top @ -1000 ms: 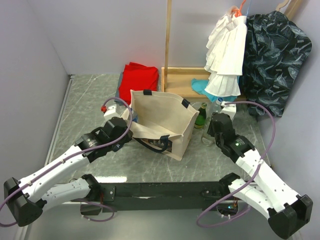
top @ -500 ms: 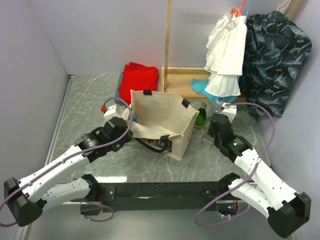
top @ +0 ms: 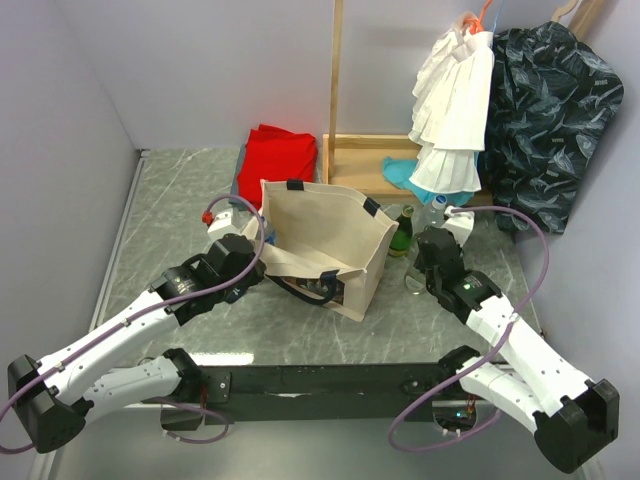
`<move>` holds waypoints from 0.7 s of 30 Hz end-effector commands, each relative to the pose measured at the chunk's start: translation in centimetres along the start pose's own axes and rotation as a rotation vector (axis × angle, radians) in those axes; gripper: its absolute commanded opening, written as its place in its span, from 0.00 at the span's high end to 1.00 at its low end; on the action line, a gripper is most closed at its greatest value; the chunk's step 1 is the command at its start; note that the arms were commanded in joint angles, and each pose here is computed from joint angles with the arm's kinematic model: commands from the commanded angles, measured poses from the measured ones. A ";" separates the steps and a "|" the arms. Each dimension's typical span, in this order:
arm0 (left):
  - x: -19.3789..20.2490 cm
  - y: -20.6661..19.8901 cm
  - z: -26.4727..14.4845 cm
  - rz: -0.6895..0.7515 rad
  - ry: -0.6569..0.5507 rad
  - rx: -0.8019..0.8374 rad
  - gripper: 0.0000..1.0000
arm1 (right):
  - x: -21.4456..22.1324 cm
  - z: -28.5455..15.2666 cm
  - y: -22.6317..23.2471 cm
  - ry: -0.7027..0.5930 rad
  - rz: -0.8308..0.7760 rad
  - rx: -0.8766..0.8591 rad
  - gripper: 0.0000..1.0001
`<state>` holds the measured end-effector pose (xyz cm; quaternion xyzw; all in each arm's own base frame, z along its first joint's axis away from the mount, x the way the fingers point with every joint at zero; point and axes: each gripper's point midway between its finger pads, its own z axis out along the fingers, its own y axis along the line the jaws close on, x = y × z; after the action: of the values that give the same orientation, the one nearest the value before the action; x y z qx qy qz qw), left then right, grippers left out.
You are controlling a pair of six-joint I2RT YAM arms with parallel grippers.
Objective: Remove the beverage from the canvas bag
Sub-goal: Place the drink at the center of the board.
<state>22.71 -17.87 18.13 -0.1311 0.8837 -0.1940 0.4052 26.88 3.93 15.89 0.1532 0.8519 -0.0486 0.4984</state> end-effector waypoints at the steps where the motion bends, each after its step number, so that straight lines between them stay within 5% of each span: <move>1: -0.4 -1.2 -0.4 0.003 0.001 0.043 0.82 | -3.7 0.1 -0.1 -0.142 0.123 0.026 1.00; 12: -0.5 -1.2 -0.4 0.003 0.002 0.044 0.82 | -3.7 0.0 1.8 -0.077 0.058 -0.055 0.99; 21: -0.6 -1.5 -0.4 0.006 0.003 0.047 0.83 | -4.1 -0.5 1.7 -0.068 0.051 -0.055 0.90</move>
<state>22.75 -17.91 18.03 -0.1309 0.8845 -0.1928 0.4043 27.44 4.50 15.82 0.1339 0.8646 -0.0488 0.4818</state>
